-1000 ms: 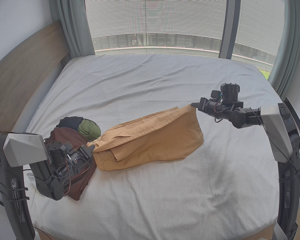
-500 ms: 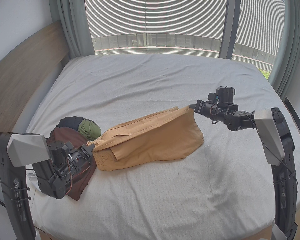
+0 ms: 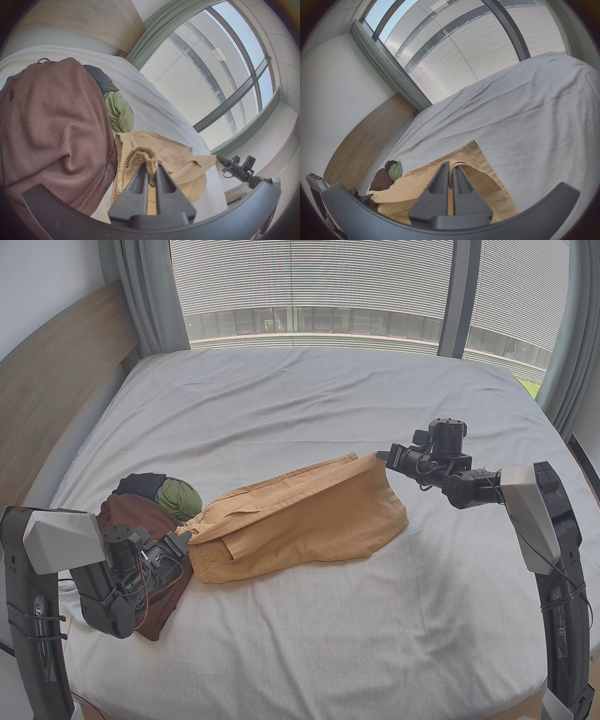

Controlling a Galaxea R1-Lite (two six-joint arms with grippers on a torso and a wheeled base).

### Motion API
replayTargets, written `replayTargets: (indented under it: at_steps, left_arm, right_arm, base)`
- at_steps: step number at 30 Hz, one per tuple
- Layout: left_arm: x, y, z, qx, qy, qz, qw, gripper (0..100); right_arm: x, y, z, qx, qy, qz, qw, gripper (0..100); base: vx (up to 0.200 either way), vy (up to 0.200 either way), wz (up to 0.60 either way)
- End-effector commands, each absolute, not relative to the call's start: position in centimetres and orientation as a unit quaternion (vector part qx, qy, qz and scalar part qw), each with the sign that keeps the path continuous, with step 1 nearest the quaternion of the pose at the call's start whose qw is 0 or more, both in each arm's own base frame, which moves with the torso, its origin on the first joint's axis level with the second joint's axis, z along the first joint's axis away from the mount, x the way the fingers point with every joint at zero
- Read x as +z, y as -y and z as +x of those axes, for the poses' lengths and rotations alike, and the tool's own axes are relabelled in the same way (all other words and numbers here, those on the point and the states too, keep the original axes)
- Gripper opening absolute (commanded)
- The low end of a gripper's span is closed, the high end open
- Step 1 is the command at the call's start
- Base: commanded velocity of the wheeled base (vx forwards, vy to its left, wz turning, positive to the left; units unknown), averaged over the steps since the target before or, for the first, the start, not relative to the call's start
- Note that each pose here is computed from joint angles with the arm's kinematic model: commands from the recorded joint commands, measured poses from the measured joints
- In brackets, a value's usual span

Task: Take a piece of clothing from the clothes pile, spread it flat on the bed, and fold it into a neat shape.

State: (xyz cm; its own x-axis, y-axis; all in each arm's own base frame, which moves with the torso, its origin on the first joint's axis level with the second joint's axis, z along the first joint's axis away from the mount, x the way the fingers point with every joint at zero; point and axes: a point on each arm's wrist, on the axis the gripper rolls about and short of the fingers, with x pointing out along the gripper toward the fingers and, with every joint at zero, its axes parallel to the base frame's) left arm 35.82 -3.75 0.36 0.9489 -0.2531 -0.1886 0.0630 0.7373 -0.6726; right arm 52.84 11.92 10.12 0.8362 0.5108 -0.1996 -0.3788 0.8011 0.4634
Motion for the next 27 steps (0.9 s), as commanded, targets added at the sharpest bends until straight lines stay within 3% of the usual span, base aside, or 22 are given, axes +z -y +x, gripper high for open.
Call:
replayTargets:
  at_steps: [1, 5, 6, 7, 8, 11, 17, 23, 27]
  left_arm:
    - [0.2, 3.7, 35.9, -0.085, -0.136, -0.353, 0.922, 0]
    - [0.3, 3.7, 36.0, -0.086, -0.133, -0.353, 0.922, 0]
    - [0.3, 3.8, 36.1, -0.087, -0.133, -0.353, 0.922, 0]
    - [0.3, 3.8, 36.1, -0.087, -0.132, -0.353, 0.922, 0]
    - [0.4, 3.7, 36.2, -0.086, -0.13, -0.354, 0.922, 100]
    - [0.5, 3.3, 36.5, -0.082, -0.121, -0.354, 0.924, 100]
    - [1.0, 2.7, 36.9, -0.065, -0.104, -0.364, 0.923, 100]
    - [1.6, 3.0, 36.7, -0.064, -0.097, -0.363, 0.925, 100]
    - [2.5, 3.4, 36.3, -0.072, -0.092, -0.362, 0.925, 100]
  right_arm:
    - [8.8, -12.0, 53.1, 0.235, -0.17, 0.208, 0.934, 0]
    - [8.3, -12.1, 53.1, 0.235, -0.173, 0.208, 0.934, 0]
    - [8.5, -12.2, 53.2, 0.238, -0.164, 0.207, 0.935, 100]
    - [8.5, -12.3, 53.2, 0.239, -0.162, 0.207, 0.935, 100]
    - [8.2, -12.4, 53.2, 0.241, -0.159, 0.207, 0.935, 100]
    - [6.7, -12.6, 53.4, 0.227, -0.169, 0.206, 0.937, 100]
    - [7.6, -12.6, 53.3, 0.223, -0.162, 0.206, 0.939, 100]
    - [11.6, -13.0, 52.5, 0.236, -0.127, 0.205, 0.942, 100]
    - [12.7, -13.2, 51.0, 0.238, -0.139, 0.203, 0.939, 100]
  base:
    - [0.0, 0.0, 0.0]
    - [0.0, 0.0, 0.0]
    - [0.0, 0.0, 0.0]
    - [0.0, 0.0, 0.0]
    - [0.0, 0.0, 0.0]
    - [0.0, 0.0, 0.0]
    - [0.0, 0.0, 0.0]
    - [0.0, 0.0, 0.0]
    - [0.0, 0.0, 0.0]
